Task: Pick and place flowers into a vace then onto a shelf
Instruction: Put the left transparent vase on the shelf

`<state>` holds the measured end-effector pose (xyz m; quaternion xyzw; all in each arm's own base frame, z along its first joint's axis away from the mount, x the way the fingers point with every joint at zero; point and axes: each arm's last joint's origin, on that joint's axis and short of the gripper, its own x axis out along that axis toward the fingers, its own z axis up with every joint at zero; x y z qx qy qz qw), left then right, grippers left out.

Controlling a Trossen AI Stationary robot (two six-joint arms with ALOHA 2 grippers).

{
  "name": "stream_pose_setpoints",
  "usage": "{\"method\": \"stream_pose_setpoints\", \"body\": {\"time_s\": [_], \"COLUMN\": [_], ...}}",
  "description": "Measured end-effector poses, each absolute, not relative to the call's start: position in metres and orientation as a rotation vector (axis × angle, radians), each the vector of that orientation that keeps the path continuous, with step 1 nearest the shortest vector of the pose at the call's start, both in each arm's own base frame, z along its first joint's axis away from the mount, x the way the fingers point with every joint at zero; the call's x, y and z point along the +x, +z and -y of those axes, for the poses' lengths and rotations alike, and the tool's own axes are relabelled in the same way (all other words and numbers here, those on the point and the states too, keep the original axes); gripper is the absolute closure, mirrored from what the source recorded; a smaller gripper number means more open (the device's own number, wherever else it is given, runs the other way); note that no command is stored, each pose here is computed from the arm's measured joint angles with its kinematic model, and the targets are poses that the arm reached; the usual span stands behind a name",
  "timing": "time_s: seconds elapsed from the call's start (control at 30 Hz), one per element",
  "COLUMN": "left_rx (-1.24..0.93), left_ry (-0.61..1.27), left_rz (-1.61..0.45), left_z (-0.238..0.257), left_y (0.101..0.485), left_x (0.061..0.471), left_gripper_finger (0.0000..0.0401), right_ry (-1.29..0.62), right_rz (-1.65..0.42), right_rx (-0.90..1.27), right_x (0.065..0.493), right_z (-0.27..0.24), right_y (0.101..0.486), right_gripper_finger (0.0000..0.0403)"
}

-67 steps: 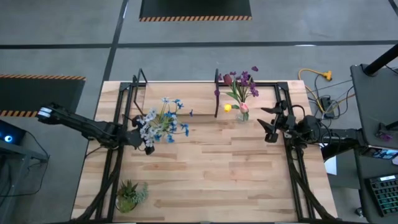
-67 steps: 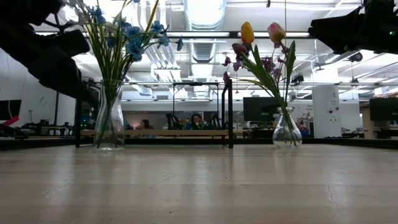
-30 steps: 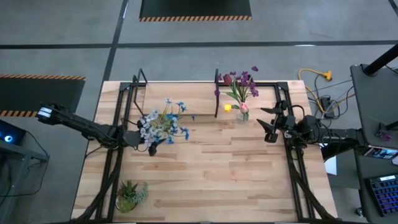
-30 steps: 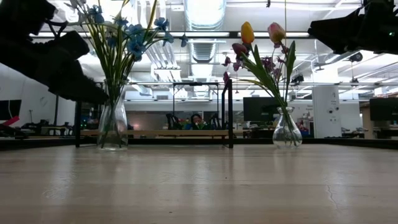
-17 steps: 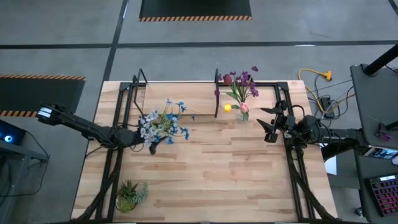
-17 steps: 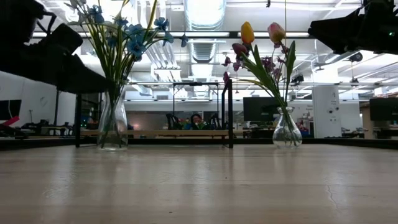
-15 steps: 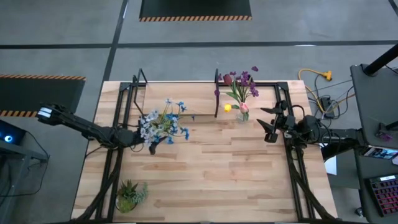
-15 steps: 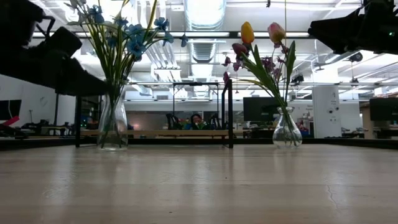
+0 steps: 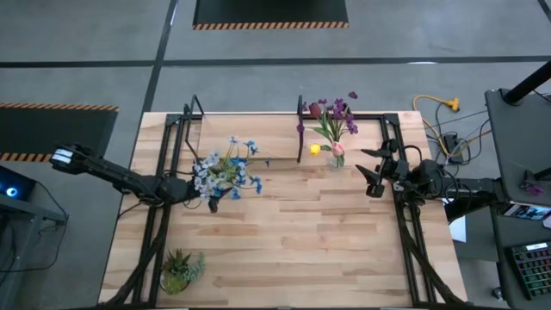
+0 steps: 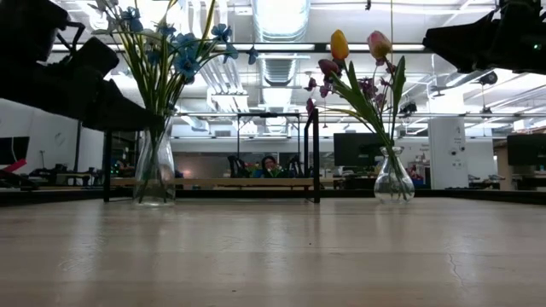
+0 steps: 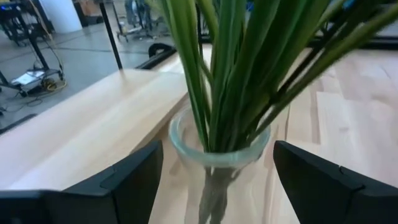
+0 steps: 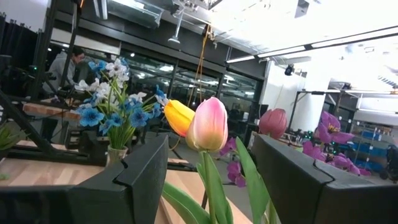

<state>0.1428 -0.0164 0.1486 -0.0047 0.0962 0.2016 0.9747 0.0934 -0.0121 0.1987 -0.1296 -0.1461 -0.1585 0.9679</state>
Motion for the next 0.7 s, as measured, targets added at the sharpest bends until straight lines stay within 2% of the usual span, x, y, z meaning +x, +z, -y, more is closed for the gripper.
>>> {"method": "stream_pose_setpoints", "body": {"time_s": [0.53,0.7], "left_rx": [-0.055,-0.053], "left_ry": [0.450,0.459], "left_rz": [-0.178,-0.184], "left_z": [0.013,0.012], "left_y": [0.142,0.140], "left_x": [0.154,0.156], "left_gripper_finger": [0.0115,0.0140], "right_ry": [-0.320,-0.320], "right_rz": [0.297,0.297], "right_rx": [-0.261,-0.260], "right_x": [0.093,0.093], "right_z": [0.012,0.012], "right_y": [0.199,0.199], "right_gripper_finger": [0.0170,0.0170]}}
